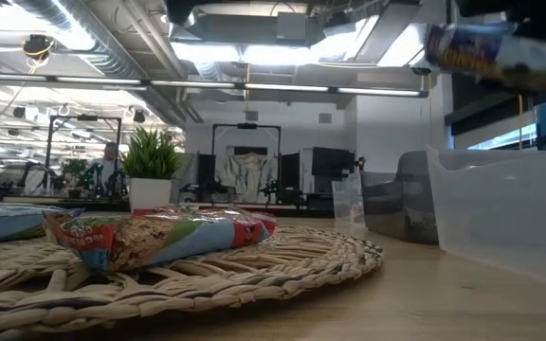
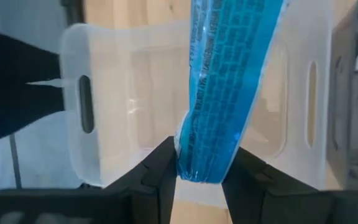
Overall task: Pick and place Granola Bars by type
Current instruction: Put the blue granola bar into the bottom transparent bin
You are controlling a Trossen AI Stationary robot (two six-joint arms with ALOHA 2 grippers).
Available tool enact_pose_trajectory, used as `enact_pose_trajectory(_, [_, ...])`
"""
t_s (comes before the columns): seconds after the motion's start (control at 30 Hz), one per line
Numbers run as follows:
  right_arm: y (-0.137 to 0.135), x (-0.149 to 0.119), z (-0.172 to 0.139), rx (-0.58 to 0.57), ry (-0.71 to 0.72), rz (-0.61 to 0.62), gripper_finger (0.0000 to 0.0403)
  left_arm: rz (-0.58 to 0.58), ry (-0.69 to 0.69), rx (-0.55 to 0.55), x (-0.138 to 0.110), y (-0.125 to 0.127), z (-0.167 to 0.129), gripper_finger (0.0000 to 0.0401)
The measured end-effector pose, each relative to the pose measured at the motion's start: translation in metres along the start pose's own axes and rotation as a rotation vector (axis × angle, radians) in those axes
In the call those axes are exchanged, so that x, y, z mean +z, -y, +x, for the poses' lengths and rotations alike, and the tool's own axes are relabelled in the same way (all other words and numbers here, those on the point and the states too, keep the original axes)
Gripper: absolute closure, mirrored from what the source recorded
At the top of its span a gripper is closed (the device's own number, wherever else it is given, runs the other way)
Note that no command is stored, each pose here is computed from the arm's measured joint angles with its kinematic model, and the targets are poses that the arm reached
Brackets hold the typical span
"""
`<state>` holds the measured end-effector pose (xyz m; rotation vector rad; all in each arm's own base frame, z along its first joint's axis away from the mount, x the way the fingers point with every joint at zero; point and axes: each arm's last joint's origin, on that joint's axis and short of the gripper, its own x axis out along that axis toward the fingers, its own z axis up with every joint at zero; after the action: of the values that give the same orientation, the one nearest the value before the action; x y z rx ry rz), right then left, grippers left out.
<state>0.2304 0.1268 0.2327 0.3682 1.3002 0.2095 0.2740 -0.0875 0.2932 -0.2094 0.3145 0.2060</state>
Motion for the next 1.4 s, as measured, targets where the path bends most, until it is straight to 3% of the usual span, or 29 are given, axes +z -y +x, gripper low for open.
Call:
enact_pose_trajectory(0.2, [0.003, 0.003, 0.024, -0.045, -0.080, 0.117, 0.0288, -0.031, -0.149, 0.112, -0.017, -0.009, -0.001, 0.0212])
enact_pose_trajectory(0.43, [0.006, 0.004, 0.044, -0.088, -0.141, 0.220, 0.0288, -0.228, -0.153, 0.322, -0.023, -0.027, -0.001, 0.0212])
enact_pose_trajectory(0.57, [0.007, 0.004, 0.049, -0.099, -0.158, 0.268, 0.0288, -0.312, -0.164, 0.390, -0.026, -0.036, 0.004, 0.0213])
enact_pose_trajectory(0.77, [0.006, 0.003, 0.049, -0.073, -0.182, 0.297, 0.0288, -0.324, -0.202, 0.444, -0.036, -0.043, 0.020, 0.0213])
enact_pose_trajectory(1.13, [0.006, 0.003, 0.049, -0.072, -0.179, 0.304, 0.0288, -0.453, -0.273, 0.546, -0.058, -0.058, 0.049, 0.0213])
enact_pose_trajectory(1.4, [0.006, 0.004, 0.049, -0.070, -0.177, 0.303, 0.0287, -0.437, -0.349, 0.497, -0.062, -0.059, 0.053, 0.0210])
